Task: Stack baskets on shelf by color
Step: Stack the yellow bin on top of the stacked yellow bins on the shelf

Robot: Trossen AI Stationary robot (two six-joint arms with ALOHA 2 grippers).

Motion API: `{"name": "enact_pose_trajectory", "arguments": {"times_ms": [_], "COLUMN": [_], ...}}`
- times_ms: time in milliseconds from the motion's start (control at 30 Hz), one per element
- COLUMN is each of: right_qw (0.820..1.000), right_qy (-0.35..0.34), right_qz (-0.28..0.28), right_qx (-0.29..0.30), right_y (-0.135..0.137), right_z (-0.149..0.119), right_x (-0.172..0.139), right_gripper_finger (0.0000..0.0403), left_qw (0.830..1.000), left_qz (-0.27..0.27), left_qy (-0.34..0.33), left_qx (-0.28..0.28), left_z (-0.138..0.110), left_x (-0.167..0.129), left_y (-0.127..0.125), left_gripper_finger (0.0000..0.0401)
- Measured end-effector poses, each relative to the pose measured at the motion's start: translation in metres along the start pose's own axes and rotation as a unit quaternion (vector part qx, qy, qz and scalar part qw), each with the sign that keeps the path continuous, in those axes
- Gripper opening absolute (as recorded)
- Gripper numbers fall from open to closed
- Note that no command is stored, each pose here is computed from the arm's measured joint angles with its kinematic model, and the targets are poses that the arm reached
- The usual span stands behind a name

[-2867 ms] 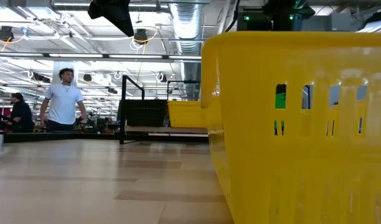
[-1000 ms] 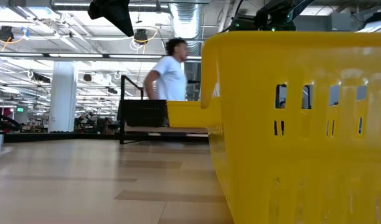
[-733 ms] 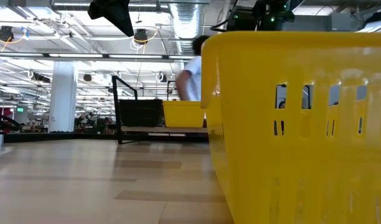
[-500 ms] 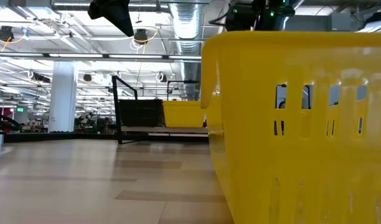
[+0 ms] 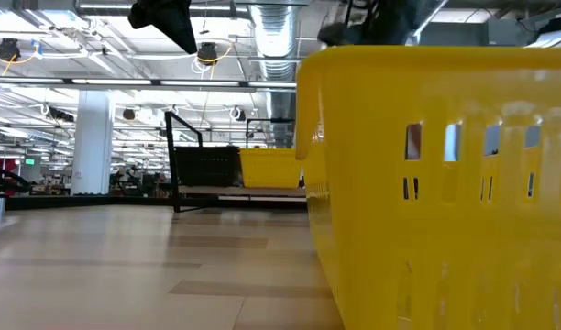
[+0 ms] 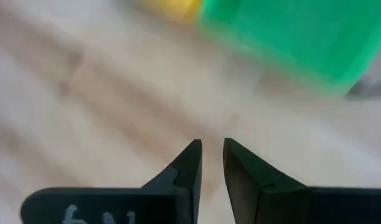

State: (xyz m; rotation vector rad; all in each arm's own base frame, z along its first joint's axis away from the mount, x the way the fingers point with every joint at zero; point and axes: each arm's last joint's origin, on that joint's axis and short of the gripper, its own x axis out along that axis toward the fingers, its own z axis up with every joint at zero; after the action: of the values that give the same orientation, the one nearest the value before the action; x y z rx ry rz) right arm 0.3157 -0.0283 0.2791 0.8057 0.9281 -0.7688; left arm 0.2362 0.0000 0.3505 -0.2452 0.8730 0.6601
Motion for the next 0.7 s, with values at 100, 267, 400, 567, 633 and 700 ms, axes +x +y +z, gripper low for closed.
{"name": "enact_pose_trajectory", "arguments": {"times_ms": [100,267,400,567,633,700], "right_qw": [0.998,0.992,0.981,0.95,0.937,0.94], "right_qy": [0.057,0.115,0.162,0.216,0.228,0.231], "right_qz": [0.007,-0.041,-0.104,-0.225,-0.263,-0.249], "right_qx": [-0.02,-0.005,0.021,0.034,0.033,0.026], "right_y": [0.012,0.02,0.016,-0.001,-0.011,-0.019], "right_z": [-0.032,-0.085,-0.125,-0.175,-0.193,-0.206], "right_x": [-0.007,-0.022,-0.037,-0.064,-0.08,-0.093], "right_gripper_finger": [0.0085,0.0085,0.0085,0.0085,0.0085,0.0085], "left_qw": [1.0,1.0,0.999,0.999,0.998,0.997], "left_qz": [0.0,-0.015,-0.025,-0.024,-0.02,-0.017], "left_qy": [0.0,0.01,0.017,0.017,0.017,0.02], "left_qx": [0.0,-0.002,-0.013,-0.042,-0.06,-0.079], "left_z": [0.0,-0.001,-0.001,-0.001,-0.001,-0.001], "left_x": [0.0,0.0,0.0,0.0,0.001,0.003], "left_y": [0.0,-0.001,-0.001,-0.001,-0.002,-0.003], "left_gripper_finger": [0.0,0.0,0.0,0.0,0.0,0.0]}}
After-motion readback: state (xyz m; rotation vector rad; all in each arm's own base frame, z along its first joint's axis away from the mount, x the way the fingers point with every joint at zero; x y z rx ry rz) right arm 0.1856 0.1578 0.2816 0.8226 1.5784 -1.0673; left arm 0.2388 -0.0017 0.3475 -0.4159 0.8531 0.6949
